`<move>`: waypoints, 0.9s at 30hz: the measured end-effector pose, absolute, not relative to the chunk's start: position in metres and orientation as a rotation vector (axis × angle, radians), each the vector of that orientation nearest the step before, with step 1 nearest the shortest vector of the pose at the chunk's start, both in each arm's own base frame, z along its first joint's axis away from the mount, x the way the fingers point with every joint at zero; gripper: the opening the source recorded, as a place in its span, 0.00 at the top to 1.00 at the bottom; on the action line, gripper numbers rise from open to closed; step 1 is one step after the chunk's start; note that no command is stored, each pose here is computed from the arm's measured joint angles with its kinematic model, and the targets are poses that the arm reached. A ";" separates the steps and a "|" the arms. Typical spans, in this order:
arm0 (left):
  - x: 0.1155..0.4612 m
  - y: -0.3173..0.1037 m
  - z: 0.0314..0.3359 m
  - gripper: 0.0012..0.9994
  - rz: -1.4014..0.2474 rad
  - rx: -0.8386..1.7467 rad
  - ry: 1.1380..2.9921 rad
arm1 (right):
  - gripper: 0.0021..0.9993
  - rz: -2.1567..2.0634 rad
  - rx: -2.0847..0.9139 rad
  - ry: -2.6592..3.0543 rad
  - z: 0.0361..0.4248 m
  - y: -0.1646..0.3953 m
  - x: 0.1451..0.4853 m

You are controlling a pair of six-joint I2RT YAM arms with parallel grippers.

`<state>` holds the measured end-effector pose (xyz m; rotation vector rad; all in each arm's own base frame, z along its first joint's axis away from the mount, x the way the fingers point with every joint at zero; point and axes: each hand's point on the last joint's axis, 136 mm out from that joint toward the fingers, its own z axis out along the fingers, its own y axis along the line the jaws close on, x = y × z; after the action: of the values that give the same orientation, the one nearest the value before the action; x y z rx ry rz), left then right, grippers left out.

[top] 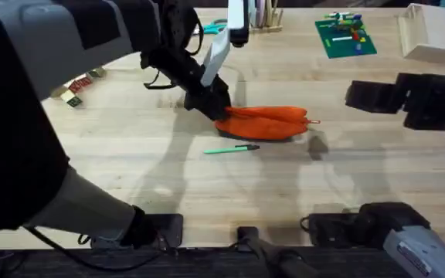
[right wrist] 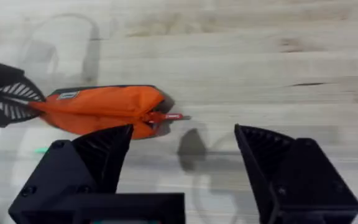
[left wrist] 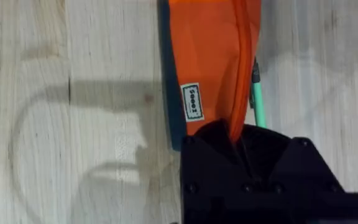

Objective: Unzip the bag, pick up the pens from the table one at a time and place them inside, then zip the bag closed.

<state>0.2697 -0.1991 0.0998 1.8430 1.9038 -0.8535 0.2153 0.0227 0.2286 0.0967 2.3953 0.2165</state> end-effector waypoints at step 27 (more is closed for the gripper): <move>0.271 -0.199 0.100 0.95 -0.848 1.842 1.899 | 0.00 0.786 0.201 2.583 0.187 0.035 0.230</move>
<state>0.2710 -0.1994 0.0998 1.8423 1.8995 -0.8481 0.2301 0.0348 0.1871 0.2012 2.5831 0.7861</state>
